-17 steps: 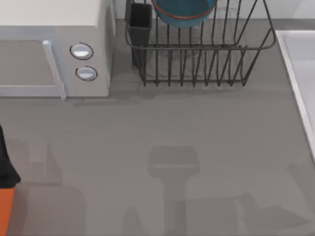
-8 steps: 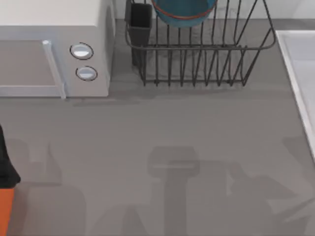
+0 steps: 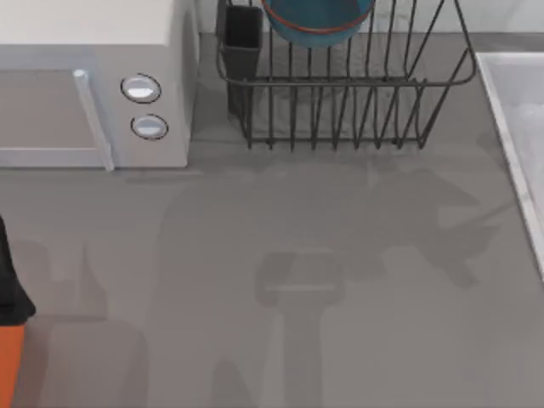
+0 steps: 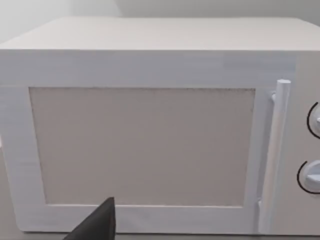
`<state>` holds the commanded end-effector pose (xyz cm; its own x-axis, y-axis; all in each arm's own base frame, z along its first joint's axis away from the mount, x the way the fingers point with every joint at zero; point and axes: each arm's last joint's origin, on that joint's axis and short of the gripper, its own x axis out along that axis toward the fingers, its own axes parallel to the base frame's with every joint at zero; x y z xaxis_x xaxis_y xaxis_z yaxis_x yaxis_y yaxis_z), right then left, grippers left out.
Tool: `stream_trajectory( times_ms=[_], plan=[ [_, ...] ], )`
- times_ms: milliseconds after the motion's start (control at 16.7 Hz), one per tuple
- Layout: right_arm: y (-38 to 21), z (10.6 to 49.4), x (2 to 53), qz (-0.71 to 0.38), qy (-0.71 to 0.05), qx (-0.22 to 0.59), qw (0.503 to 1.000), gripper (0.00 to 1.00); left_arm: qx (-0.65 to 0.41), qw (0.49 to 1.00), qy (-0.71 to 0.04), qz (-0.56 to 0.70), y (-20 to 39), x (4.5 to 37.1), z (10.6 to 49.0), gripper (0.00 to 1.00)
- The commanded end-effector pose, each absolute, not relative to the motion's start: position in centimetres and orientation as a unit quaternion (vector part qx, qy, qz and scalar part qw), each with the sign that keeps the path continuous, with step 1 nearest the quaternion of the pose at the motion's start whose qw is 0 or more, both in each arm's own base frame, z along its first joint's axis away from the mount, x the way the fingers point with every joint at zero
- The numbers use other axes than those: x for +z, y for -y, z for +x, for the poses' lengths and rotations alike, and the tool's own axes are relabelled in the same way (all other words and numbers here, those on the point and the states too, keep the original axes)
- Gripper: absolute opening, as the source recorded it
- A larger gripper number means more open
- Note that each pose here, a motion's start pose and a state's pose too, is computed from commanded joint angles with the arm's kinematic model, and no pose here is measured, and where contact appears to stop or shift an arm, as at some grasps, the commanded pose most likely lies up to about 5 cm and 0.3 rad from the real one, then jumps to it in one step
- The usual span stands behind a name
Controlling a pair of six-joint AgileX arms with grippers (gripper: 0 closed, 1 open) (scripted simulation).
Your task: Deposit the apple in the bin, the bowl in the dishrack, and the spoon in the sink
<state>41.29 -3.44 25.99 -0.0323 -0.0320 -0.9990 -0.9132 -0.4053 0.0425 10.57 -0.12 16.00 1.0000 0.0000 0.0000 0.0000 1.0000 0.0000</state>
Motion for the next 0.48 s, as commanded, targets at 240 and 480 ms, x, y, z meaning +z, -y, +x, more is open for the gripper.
stream_trajectory(
  times_ms=[240, 480],
  plan=[
    [4.9, 46.6, 24.8, -0.602, -0.397, 0.577, 0.382, 0.00, 0.000, 1.000, 0.000, 0.000, 0.1, 16.0, 10.6, 1.00],
    [6.1, 49.2, 22.0, -0.599, -0.403, 0.571, 0.390, 0.00, 0.000, 1.000, 0.000, 0.000, 0.1, 16.0, 10.6, 1.00]
  ],
)
